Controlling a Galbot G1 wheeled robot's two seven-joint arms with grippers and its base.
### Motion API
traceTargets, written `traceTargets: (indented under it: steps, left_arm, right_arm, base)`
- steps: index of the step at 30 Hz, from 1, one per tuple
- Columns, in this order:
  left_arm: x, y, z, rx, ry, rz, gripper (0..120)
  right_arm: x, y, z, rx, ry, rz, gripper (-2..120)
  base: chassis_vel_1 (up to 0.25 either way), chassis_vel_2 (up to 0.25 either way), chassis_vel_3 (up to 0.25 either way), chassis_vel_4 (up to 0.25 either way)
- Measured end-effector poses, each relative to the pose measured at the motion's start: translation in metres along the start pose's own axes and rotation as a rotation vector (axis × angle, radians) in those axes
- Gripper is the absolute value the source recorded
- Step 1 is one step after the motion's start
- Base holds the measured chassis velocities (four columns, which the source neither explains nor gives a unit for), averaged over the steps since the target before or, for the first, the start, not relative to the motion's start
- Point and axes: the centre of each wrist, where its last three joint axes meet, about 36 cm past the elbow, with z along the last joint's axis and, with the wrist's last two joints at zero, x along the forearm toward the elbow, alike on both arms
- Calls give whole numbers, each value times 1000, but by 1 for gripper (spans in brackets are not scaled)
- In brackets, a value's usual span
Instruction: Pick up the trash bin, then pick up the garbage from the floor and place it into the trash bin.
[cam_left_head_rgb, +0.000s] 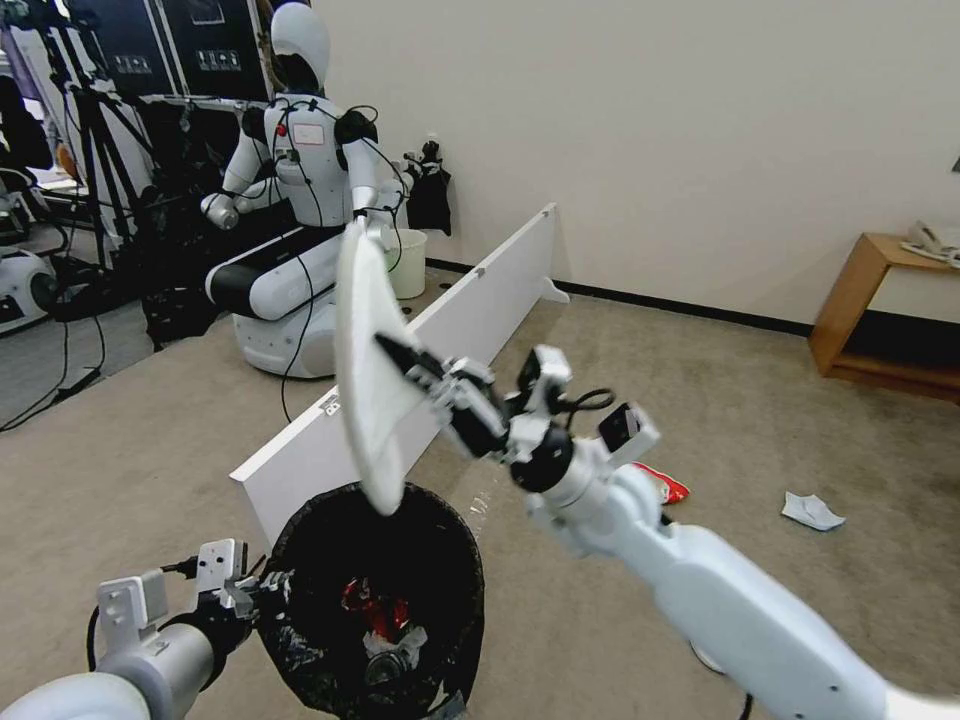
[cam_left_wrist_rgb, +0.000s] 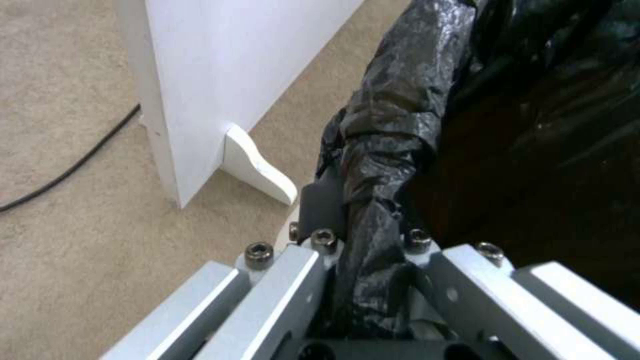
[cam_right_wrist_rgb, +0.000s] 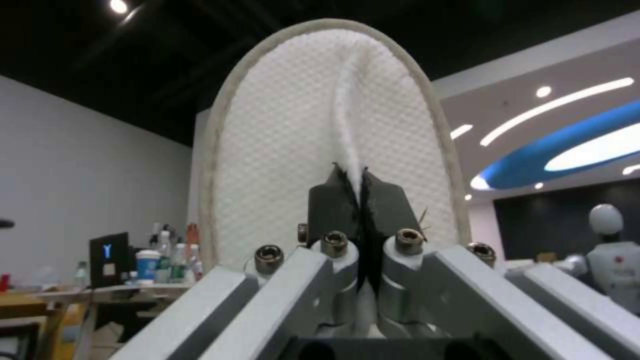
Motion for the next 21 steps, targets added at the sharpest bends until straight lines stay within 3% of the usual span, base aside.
traceTargets:
  steps: [2, 15, 21]
  left_arm:
    - [2, 1, -1, 5, -7, -8, 1]
    - [4, -2, 0, 12, -8, 8, 1]
    - [6, -3, 0, 10, -9, 11, 1]
  right_arm:
    - [3, 2, 24, -26, 17, -6, 0]
    - [26, 16, 70, -102, 88, 7, 0]
    - [43, 16, 78, -100, 135, 21, 0]
  base:
    - [0, 0, 0, 0]
    - [0, 0, 0, 0]
    - [0, 0, 0, 0]
